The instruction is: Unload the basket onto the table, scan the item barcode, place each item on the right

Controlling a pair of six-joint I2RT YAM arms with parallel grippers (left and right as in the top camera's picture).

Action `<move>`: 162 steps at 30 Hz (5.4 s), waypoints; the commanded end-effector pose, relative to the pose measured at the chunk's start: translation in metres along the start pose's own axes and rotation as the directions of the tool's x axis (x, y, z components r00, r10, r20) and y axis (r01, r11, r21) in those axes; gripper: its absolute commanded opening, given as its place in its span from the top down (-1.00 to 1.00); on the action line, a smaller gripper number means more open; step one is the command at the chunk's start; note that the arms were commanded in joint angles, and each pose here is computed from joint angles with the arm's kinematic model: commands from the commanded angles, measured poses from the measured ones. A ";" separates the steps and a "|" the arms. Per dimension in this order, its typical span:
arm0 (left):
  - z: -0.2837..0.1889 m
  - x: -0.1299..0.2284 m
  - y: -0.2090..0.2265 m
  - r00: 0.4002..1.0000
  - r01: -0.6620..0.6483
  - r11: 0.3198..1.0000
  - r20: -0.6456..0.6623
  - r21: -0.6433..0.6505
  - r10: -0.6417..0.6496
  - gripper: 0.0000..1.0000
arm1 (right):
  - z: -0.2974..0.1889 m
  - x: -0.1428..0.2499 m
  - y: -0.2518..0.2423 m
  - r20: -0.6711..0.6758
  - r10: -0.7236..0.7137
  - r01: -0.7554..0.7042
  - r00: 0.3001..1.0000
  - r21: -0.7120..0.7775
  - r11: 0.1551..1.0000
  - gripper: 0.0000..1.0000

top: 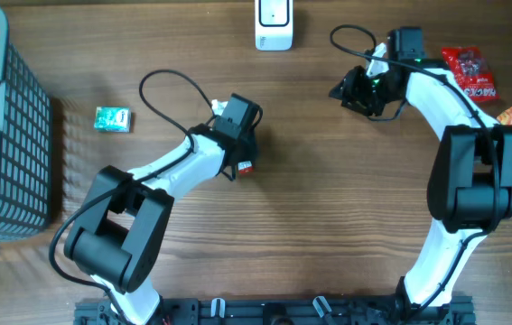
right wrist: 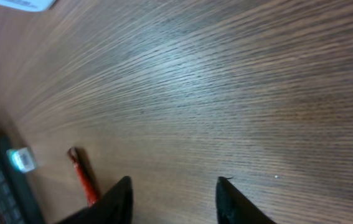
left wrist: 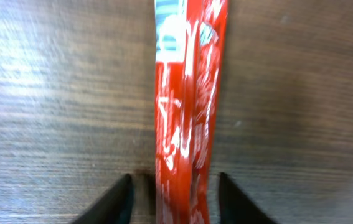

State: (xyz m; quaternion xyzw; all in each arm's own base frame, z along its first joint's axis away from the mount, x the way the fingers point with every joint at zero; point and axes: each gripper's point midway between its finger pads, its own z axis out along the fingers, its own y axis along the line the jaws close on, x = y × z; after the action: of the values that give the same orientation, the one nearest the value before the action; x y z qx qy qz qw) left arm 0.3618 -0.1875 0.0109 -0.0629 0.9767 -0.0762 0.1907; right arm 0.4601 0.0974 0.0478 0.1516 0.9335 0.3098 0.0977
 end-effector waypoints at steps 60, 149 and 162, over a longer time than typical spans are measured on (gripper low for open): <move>-0.415 -0.023 0.248 0.530 0.709 0.704 0.688 -0.040 -0.495 -1.00 | 0.113 0.190 0.095 -0.443 -0.178 0.178 0.879 -0.043 0.983 -0.57; -0.124 -0.026 0.040 0.865 0.295 0.786 -0.502 0.543 0.022 -0.69 | 0.017 0.211 0.187 -0.416 -0.534 0.053 0.736 -0.750 0.659 0.91; -0.144 -0.042 0.014 0.905 0.266 0.636 -0.415 0.724 0.093 -0.33 | -0.006 0.203 0.202 -0.396 -0.554 -0.033 0.733 -0.833 0.552 0.91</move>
State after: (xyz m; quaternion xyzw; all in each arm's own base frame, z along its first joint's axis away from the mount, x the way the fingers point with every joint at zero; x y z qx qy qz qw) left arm 0.3423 -0.1383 0.1456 -0.0188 0.8874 -0.4601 -0.0215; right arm 0.3150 0.3223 0.1384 -0.1675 0.7113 0.6742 -0.1071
